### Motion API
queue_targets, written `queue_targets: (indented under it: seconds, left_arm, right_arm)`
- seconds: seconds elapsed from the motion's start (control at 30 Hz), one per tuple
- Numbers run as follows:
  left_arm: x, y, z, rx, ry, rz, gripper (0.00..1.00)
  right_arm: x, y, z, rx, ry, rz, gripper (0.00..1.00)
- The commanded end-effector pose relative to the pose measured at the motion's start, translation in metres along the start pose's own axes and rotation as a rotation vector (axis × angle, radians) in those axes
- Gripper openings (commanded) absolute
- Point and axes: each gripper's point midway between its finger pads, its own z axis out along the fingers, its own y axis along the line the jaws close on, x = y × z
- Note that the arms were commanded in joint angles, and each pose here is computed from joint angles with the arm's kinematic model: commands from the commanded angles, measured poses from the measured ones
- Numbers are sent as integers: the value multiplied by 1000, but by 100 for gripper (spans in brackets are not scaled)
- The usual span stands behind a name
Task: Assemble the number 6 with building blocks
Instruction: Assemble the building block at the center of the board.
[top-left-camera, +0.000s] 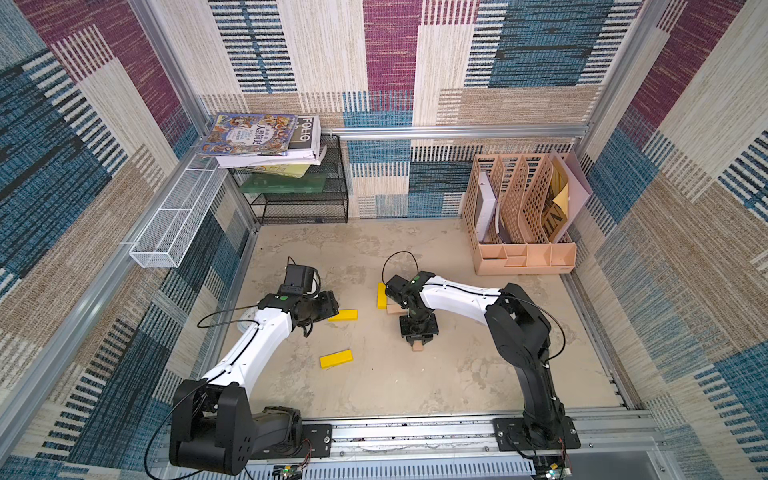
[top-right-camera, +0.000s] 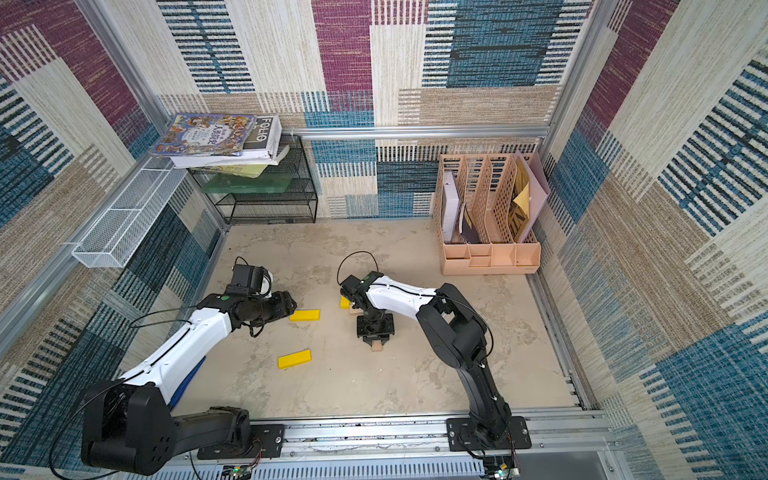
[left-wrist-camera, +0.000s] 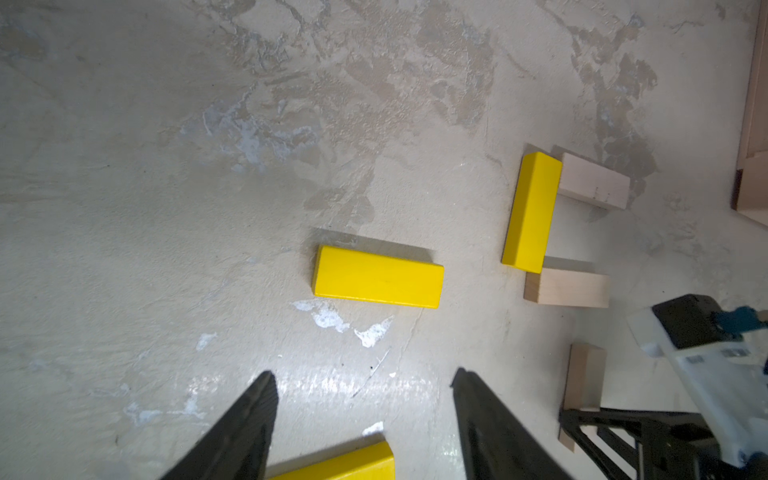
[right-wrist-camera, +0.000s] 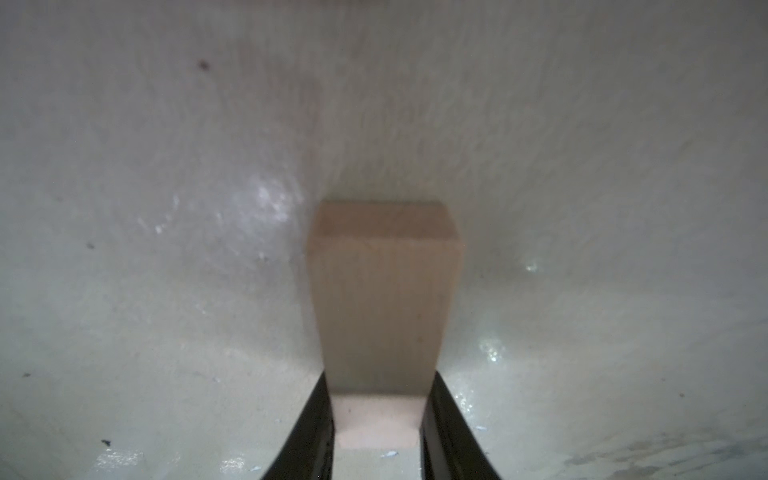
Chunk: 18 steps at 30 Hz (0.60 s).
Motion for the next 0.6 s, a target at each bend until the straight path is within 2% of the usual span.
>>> queue_targets:
  seconds: [0.0,0.37,0.57]
  left_arm:
    - [1,0,0,1,4,-4,71]
    - [0,0,2,-2,6,0,71]
    - [-3,-1,4,-1,8,4,71]
  right_arm:
    - [0,-4,1,33,11,-17,0]
    - [-9,-5,0,13,18,-5,0]
    - [-11,-2,0,-11,22,-9,8]
